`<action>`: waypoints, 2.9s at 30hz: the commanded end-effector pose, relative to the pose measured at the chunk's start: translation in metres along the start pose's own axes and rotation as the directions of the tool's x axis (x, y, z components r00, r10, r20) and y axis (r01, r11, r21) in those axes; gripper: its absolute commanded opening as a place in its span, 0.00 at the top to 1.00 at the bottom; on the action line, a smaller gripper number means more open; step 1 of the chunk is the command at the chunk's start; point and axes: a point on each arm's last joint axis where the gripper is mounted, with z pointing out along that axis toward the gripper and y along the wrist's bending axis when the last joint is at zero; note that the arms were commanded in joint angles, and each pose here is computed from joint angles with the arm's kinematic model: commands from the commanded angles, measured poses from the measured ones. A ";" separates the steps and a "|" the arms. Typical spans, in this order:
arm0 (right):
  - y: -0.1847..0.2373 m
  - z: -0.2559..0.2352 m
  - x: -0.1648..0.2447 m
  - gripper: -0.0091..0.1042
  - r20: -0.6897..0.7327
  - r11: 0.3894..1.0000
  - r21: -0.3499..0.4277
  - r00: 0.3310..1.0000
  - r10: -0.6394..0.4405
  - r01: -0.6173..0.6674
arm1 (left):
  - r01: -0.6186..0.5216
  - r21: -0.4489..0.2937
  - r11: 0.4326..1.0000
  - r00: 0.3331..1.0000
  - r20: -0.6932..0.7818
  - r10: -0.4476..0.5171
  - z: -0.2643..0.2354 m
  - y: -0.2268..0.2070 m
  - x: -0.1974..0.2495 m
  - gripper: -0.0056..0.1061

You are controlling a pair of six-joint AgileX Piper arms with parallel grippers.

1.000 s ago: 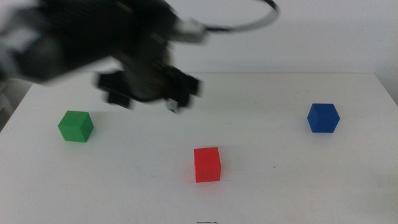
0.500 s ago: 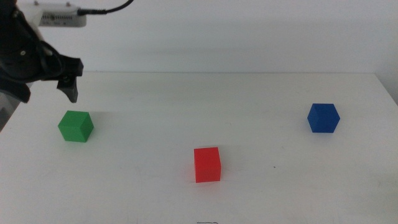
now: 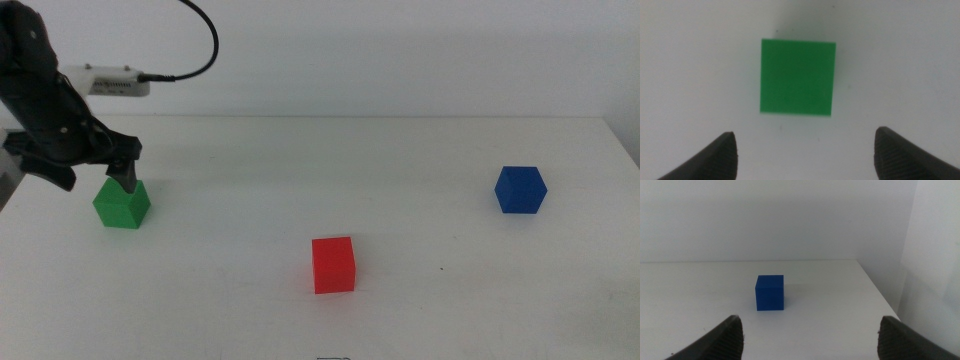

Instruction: Stack red cubes first, then green, then blue cubes in a specific spot.

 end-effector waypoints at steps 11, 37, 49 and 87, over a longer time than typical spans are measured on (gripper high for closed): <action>0.000 -0.003 -0.016 0.09 0.115 1.000 -0.002 0.993 -0.021 0.021 | -0.006 -0.009 1.000 0.988 0.151 0.008 0.010 0.002 -0.021 0.14; 0.000 -0.003 -0.016 0.09 0.115 1.000 -0.002 0.993 -0.021 0.021 | 0.002 -0.001 1.000 0.994 0.113 -0.001 0.048 0.004 -0.024 0.74; 0.000 -0.003 -0.016 0.09 0.115 1.000 -0.002 0.993 -0.021 0.021 | 0.196 0.071 0.978 0.953 0.221 -0.207 -0.018 -0.010 0.023 0.96; 0.000 -0.003 -0.016 0.09 0.115 1.000 -0.002 0.993 -0.021 0.021 | 0.136 0.151 0.979 0.972 0.172 -0.162 -0.046 -0.292 0.061 0.96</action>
